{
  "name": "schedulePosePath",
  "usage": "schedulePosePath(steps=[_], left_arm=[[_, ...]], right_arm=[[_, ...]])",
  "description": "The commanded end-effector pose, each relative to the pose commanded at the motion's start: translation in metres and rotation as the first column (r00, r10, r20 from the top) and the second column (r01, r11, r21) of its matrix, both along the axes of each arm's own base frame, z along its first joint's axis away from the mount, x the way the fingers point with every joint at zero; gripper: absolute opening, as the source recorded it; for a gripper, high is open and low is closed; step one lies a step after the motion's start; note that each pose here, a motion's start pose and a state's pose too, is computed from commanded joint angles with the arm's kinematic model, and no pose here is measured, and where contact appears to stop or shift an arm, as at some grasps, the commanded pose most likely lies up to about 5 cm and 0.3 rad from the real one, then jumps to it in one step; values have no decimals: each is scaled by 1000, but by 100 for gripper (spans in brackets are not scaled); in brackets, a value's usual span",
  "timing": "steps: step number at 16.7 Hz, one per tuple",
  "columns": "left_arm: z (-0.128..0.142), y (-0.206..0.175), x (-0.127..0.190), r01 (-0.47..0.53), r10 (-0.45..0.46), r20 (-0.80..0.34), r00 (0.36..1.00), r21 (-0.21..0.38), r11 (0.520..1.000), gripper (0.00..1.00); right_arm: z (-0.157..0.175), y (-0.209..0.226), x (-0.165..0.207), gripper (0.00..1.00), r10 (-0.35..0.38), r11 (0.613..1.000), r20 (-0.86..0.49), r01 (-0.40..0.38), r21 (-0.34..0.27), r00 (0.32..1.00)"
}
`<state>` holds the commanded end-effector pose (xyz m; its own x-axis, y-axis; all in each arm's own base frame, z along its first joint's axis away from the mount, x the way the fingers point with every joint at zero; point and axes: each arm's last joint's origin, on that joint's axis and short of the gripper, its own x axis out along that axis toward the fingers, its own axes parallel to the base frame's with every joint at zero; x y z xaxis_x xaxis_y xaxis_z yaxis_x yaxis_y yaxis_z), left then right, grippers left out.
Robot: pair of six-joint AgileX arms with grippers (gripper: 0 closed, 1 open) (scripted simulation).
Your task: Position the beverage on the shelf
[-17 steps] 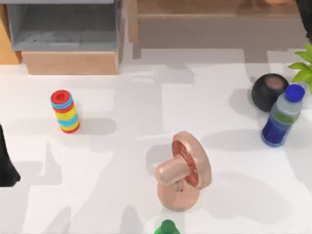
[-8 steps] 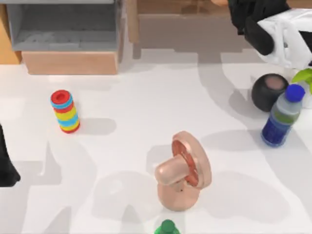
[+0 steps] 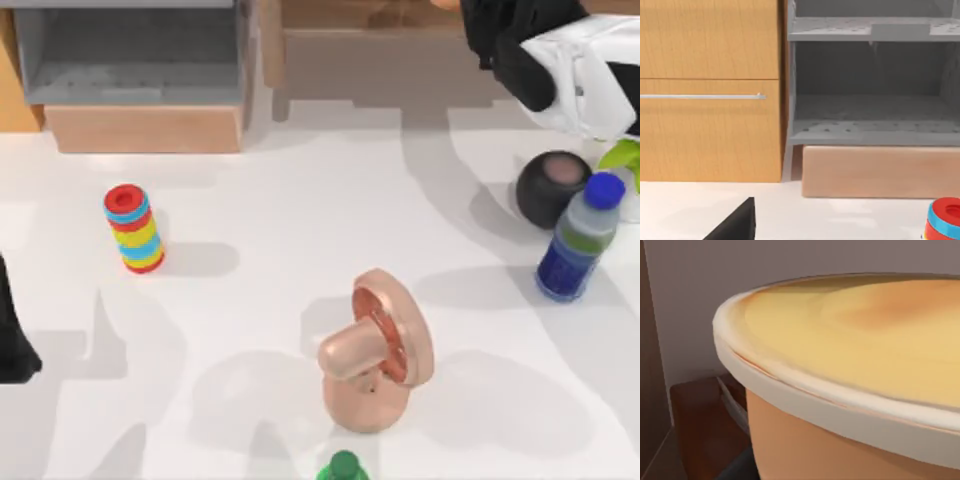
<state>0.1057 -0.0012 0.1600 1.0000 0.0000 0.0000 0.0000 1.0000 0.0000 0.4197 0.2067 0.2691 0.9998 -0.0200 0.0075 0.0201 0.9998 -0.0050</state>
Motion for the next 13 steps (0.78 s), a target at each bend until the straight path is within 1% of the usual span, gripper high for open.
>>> schedulePosePath(steps=[8, 12, 13], left_arm=[[0, 0, 0, 0, 0, 0, 1000, 0, 1000, 100], [0, 0, 0, 0, 0, 0, 1000, 0, 1000, 100], [0, 0, 0, 0, 0, 0, 1000, 0, 1000, 100]], right_arm=[[-27, 2, 37, 0, 0, 1000, -3, 0, -4, 1000], [-30, 2, 40, 0, 2, 1000, -3, -2, -5, 1000], [-30, 2, 40, 8, 2, 1000, -3, -2, -5, 1000]])
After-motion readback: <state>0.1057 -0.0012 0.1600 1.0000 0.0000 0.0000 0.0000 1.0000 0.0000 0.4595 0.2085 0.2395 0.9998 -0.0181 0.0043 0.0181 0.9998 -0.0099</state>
